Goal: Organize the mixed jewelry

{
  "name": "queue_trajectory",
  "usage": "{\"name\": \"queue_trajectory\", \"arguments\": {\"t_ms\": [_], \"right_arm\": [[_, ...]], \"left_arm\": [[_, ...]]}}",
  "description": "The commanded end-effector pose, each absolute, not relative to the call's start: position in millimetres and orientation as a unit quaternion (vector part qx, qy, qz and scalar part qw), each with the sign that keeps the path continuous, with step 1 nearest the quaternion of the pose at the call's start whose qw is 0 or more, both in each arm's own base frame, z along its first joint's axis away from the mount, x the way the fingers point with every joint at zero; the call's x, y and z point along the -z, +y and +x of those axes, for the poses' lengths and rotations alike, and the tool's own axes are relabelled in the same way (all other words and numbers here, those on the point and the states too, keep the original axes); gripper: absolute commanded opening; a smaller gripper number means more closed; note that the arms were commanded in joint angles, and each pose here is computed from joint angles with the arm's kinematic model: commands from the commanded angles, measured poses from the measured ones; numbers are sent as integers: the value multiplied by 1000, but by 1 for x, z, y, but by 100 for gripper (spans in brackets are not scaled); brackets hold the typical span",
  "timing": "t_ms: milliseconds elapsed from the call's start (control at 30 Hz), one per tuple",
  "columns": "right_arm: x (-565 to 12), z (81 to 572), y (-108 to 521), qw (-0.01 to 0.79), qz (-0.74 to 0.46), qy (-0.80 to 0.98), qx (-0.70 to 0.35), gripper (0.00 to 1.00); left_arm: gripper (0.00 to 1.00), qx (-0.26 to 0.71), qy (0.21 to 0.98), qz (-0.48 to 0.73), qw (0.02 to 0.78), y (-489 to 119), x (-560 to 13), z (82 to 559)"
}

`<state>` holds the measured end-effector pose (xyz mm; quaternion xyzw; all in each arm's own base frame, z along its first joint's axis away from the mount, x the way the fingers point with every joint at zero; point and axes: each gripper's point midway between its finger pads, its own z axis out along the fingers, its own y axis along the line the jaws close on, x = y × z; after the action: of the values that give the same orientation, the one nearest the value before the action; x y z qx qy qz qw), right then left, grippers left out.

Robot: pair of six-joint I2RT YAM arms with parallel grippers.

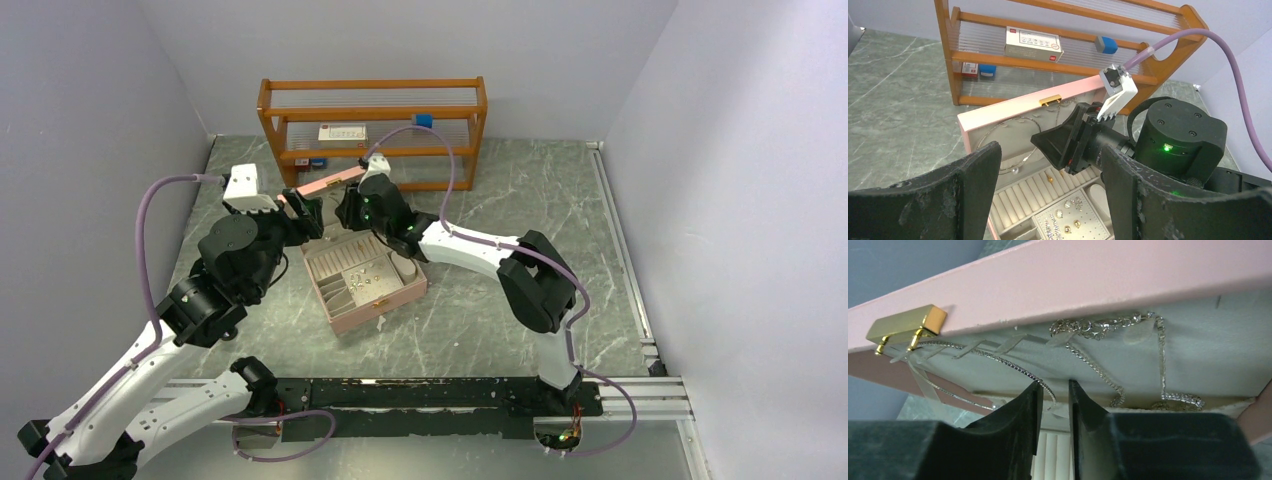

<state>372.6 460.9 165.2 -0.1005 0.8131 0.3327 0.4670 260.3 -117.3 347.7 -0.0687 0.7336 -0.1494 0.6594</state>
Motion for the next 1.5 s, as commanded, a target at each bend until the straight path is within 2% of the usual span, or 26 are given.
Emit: {"name": "queue_trajectory", "arguments": {"t_ms": [0, 133, 267, 933, 1467], "right_arm": [[-176, 381, 466, 485, -102, 801, -336, 25], [-180, 381, 463, 495, -103, 795, -335, 8], [-188, 378, 456, 502, -102, 792, -333, 2], [-215, 360, 444, 507, -100, 779, -356, 0], [-192, 366, 449, 478, -86, 808, -333, 2]], "left_arm": [[77, 151, 737, -65, 656, -119, -344, 259], [77, 151, 736, -65, 656, -119, -344, 259], [77, 150, 736, -65, 657, -118, -345, 259], [77, 153, 738, -64, 654, -121, -343, 260], [78, 153, 738, -64, 654, -120, -343, 260]]}}
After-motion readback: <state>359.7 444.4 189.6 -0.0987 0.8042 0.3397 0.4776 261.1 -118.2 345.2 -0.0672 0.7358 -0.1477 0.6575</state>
